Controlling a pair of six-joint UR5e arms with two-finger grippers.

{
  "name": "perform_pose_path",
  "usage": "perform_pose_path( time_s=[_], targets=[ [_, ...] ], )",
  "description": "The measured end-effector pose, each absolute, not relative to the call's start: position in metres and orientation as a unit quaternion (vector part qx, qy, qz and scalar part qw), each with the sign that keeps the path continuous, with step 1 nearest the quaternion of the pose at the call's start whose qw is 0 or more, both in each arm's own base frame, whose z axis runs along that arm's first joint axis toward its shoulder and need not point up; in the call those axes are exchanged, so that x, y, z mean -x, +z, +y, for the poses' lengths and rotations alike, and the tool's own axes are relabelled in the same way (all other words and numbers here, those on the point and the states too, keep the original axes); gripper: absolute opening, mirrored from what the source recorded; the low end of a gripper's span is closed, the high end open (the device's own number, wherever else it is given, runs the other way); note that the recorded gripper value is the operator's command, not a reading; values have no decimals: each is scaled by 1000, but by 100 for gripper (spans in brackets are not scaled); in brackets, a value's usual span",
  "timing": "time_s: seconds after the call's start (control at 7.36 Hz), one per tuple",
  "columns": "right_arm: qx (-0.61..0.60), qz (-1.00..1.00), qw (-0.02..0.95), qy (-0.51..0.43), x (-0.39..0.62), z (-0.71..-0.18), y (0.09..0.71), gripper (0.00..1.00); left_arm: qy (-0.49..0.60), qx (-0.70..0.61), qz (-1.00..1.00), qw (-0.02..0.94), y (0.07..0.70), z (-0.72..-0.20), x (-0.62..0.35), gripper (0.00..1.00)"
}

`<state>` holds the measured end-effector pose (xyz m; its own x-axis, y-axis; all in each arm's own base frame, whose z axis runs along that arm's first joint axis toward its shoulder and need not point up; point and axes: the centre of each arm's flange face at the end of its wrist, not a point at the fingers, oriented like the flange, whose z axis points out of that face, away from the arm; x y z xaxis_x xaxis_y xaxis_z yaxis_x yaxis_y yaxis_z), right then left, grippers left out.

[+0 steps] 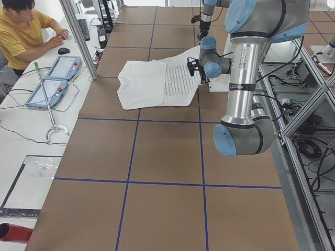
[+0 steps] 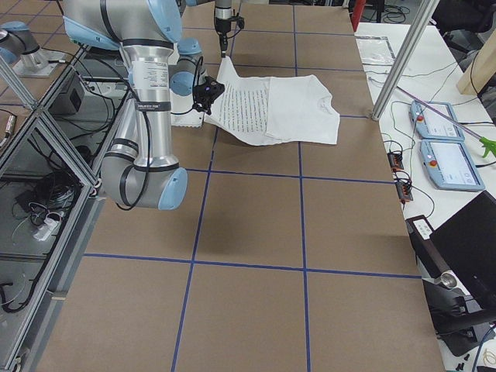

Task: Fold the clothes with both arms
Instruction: 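Lift the hem with both grippers and fold it toward the collar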

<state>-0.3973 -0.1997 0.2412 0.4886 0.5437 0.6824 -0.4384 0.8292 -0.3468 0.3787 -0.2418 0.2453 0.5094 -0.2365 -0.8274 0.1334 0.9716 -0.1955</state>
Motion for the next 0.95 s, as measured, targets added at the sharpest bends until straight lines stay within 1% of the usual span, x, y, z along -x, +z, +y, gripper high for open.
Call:
perform_pose_path(
  time_s=[0.27,0.54,0.81,0.95],
  targets=[
    [29,-412,871,268,420,-290,234,0,-123,2,476,871,245,-313,-398,0],
    [-10,-391,886,248,421,-388,238,0,-129,-45,461,877,252,-386,-408,0],
    [-28,-376,888,262,419,-477,223,0,-146,-86,466,868,261,-442,-388,0],
    [-32,-370,889,269,420,-513,213,0,-150,-104,467,865,264,-461,-372,0]
  ],
)
